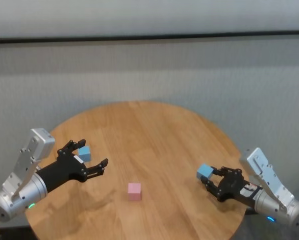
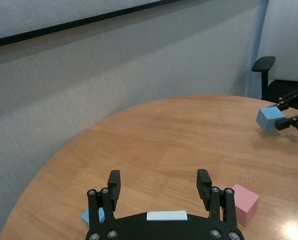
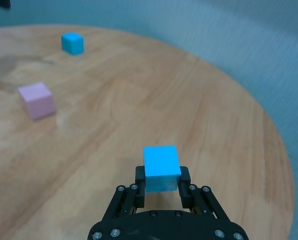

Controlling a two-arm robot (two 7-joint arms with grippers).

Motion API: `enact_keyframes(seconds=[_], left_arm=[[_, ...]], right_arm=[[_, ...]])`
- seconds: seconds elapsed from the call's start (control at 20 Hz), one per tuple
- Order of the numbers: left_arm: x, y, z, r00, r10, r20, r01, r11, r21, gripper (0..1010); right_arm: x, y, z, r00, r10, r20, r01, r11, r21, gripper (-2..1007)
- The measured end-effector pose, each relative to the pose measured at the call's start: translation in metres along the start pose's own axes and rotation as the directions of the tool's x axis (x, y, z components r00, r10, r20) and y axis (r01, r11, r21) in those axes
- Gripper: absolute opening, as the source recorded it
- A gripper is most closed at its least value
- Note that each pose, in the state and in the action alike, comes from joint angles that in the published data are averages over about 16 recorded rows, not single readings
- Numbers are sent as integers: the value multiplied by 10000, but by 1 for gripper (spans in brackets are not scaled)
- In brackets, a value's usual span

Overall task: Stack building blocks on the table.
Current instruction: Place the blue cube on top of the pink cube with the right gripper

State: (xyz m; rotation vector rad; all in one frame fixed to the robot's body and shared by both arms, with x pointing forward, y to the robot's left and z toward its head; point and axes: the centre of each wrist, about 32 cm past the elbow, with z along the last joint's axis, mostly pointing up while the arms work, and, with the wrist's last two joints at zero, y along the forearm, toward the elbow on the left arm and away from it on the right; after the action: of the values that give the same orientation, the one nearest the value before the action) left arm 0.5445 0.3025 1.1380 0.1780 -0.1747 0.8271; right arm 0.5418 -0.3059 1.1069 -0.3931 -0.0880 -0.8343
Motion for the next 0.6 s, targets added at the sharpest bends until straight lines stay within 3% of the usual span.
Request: enact_keyframes(seconds=[0.3,0.6], left_arm=[[0,0,0,10000,0,0,0,10000,0,999],[0,0,0,10000,0,-1,0,10000,0,999]], right_arm=[[-82,21,195,9993,314,-207,-299,9971,698,372],[-238,73,388,9951,928,-346,-875,9872,1333,372]])
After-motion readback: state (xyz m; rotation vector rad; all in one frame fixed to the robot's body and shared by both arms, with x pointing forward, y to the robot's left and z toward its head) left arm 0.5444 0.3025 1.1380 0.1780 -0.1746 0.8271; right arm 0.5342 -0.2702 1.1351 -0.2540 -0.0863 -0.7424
